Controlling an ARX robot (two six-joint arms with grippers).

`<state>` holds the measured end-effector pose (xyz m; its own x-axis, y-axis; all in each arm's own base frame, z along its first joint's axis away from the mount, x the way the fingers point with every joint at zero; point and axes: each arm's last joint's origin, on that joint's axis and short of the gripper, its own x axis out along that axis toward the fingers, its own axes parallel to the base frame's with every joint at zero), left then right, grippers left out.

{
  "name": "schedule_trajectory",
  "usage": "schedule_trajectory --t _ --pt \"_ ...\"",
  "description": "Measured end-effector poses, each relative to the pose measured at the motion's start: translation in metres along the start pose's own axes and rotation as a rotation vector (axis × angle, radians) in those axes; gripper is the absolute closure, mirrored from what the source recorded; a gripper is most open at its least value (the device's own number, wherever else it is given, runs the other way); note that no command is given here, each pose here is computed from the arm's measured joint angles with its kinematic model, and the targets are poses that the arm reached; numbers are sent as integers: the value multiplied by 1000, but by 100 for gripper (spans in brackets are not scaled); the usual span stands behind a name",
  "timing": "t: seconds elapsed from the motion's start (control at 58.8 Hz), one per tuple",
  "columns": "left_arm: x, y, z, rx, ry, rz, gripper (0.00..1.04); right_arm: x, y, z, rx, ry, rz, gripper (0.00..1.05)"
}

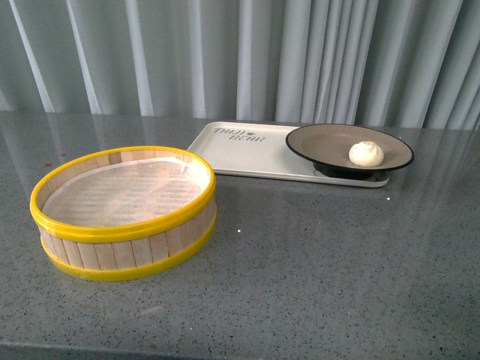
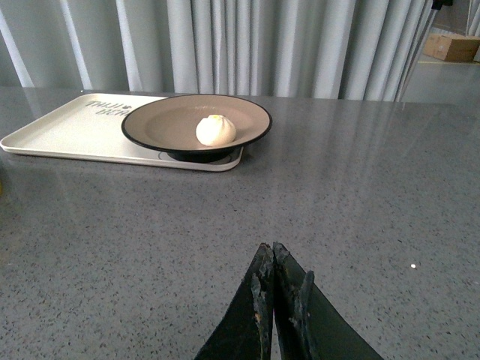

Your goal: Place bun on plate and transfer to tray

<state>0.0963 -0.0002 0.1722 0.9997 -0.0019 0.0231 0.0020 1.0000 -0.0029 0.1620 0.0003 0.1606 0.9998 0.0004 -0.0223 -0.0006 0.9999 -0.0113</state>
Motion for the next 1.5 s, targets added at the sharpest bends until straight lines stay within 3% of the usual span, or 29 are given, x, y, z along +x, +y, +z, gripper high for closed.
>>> schedule_trajectory --t 1.496 --pt "0 0 0 0 0 0 7 -57 0 4 0 -13 -1 103"
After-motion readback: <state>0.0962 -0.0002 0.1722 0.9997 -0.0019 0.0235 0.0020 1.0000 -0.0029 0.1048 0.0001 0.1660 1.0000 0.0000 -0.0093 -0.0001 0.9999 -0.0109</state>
